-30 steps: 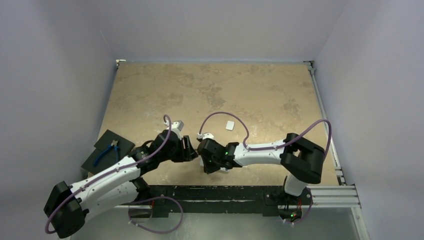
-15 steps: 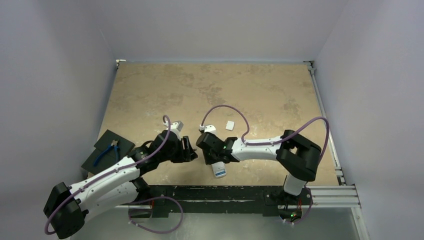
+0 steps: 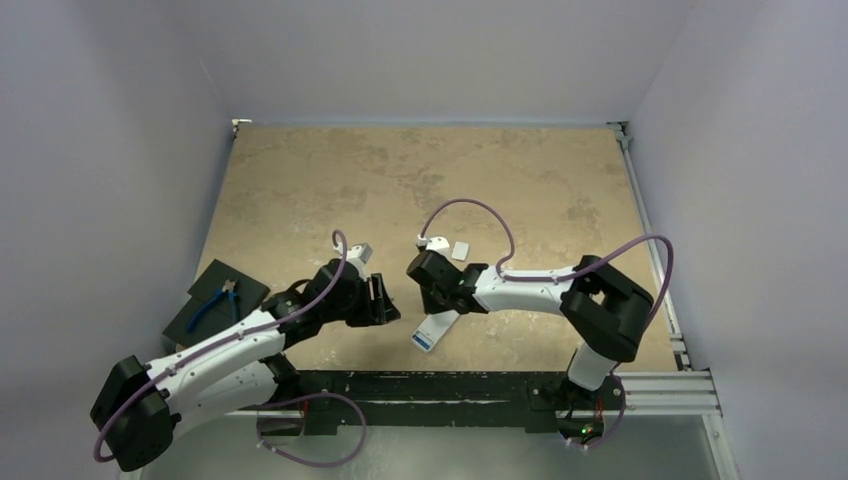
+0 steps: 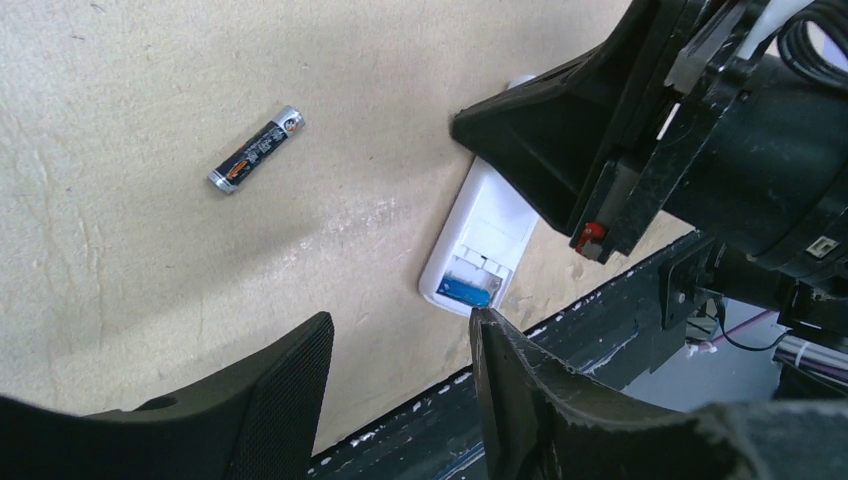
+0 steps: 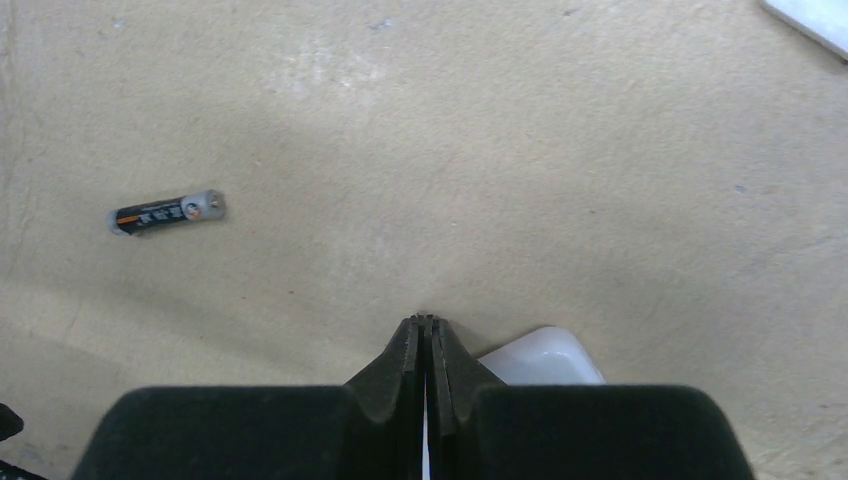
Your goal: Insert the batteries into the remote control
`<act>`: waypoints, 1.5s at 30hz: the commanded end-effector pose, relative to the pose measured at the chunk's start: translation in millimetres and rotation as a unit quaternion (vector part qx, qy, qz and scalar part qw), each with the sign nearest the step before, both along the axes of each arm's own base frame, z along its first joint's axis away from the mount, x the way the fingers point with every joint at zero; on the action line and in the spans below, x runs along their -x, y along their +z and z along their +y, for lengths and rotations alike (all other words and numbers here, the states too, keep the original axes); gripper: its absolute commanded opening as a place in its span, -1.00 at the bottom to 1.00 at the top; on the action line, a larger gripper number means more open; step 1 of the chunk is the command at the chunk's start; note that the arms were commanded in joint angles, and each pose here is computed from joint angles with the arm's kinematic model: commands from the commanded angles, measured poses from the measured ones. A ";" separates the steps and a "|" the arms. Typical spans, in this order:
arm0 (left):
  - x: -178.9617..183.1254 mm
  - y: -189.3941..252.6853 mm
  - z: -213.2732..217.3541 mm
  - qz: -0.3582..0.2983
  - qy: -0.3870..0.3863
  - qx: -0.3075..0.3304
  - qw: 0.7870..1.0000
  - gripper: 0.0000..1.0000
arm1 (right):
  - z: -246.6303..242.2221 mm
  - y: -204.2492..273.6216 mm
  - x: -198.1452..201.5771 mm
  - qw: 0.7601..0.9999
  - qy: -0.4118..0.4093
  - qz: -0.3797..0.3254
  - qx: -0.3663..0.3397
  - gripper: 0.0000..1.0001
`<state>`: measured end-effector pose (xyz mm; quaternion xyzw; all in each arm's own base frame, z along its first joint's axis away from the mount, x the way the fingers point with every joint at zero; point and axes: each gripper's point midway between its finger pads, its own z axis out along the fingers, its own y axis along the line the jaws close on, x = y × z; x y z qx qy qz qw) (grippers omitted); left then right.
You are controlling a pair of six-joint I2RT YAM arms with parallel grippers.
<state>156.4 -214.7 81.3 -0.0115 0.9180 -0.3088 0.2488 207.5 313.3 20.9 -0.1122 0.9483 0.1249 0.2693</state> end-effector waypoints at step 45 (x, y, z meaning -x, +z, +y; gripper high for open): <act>2.3 -47.1 -53.1 0.092 -0.020 -0.026 0.995 -0.14 | -45.1 53.0 -0.1 0.997 -0.041 -0.059 -0.028 -0.64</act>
